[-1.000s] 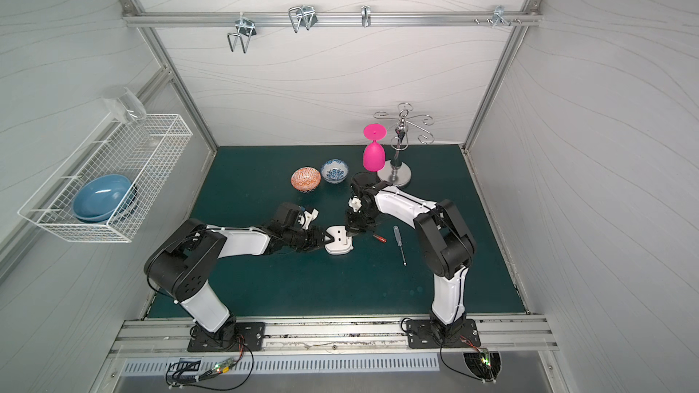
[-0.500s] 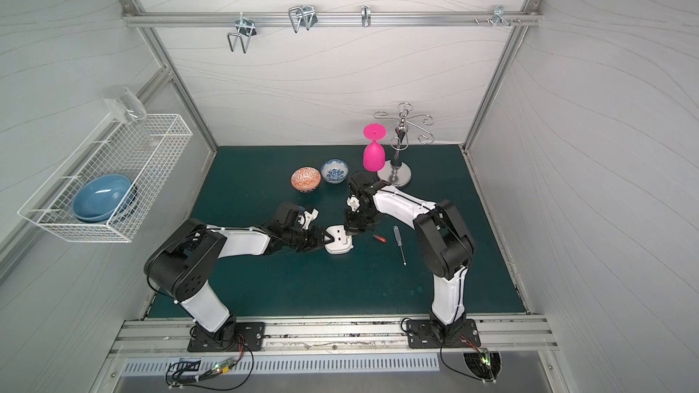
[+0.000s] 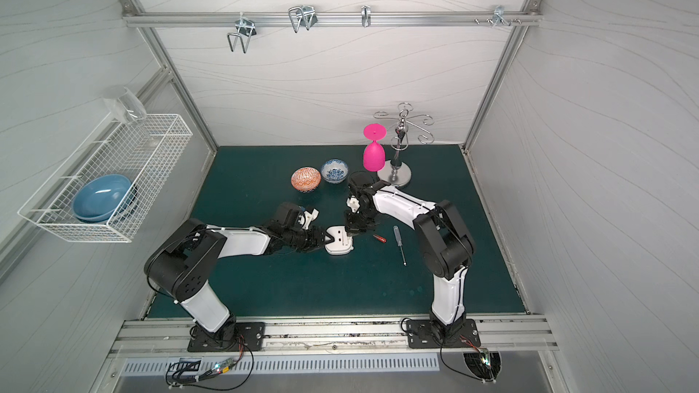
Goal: Remove the battery from the alarm
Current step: Install the cover on the alarm.
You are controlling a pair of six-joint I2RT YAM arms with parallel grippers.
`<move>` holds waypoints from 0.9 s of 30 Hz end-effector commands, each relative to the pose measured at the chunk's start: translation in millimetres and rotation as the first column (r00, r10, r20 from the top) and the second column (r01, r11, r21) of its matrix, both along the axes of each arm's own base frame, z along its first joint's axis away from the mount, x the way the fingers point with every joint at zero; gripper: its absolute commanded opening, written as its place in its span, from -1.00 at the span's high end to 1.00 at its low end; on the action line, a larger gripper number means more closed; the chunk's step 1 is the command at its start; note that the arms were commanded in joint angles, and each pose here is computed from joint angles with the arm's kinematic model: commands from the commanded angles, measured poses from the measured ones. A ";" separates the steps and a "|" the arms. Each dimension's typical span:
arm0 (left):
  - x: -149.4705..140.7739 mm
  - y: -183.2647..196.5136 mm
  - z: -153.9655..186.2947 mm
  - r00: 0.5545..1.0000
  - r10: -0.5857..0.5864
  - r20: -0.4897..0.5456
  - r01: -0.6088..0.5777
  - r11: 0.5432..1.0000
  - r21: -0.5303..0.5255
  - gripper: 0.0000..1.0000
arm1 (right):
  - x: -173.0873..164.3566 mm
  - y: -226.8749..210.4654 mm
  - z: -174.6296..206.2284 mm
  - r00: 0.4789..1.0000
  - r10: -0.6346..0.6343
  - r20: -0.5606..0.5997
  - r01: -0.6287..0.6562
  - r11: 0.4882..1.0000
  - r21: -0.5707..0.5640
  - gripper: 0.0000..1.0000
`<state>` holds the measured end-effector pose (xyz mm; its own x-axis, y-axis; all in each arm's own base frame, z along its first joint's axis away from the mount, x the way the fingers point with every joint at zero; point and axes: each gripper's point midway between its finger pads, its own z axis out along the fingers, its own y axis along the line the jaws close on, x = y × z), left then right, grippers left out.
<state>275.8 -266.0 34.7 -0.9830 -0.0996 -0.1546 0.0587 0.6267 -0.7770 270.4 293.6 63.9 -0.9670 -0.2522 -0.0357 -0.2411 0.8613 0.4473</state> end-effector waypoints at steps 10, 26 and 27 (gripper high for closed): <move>6.0 -3.3 3.9 1.000 -0.001 0.030 0.001 1.000 0.000 -0.16 | -6.1 -3.4 3.6 0.999 -0.022 -0.039 0.022 1.000 0.013 0.97; 6.0 -3.0 4.4 0.999 0.001 0.033 -0.001 1.000 -0.001 -0.16 | -5.3 -7.0 5.1 0.997 -0.045 -0.055 0.047 0.998 0.039 0.98; 5.8 -3.0 4.6 0.999 0.001 0.032 -0.001 1.000 -0.002 -0.16 | -5.4 -6.2 4.7 0.997 -0.043 -0.058 0.045 0.998 0.040 0.98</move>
